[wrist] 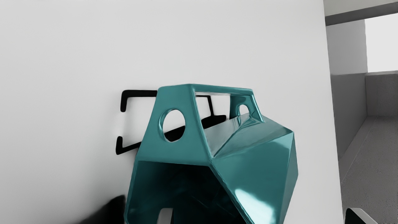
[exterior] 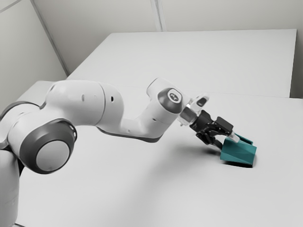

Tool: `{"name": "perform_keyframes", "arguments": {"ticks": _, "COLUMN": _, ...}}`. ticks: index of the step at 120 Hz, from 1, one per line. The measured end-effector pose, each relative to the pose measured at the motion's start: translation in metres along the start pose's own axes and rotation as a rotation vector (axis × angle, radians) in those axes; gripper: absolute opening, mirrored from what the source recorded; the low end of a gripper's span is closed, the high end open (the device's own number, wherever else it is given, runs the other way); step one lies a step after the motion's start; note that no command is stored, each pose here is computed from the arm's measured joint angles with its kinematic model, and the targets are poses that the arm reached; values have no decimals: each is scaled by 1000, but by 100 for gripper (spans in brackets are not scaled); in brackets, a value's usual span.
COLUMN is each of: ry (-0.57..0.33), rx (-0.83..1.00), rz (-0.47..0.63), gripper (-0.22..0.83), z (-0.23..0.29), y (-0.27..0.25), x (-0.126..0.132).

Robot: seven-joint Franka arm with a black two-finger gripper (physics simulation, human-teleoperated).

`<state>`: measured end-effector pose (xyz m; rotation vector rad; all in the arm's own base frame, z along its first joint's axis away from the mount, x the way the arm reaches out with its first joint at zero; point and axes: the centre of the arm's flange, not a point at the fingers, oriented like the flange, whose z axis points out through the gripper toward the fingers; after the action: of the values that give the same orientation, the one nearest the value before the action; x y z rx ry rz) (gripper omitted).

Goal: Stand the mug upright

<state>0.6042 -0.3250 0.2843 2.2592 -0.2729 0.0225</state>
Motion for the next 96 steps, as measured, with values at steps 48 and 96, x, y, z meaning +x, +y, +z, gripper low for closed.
{"name": "perform_keyframes", "arguments": {"ticks": 48, "ry": 37, "rx": -79, "rz": -8, "gripper": 62, "z": 13, "y": -7, "x": -2}}
{"name": "perform_keyframes", "arguments": {"ticks": 96, "ry": 58, "rx": -130, "rz": 1, "gripper": 59, "z": 21, "y": -15, "x": -7}}
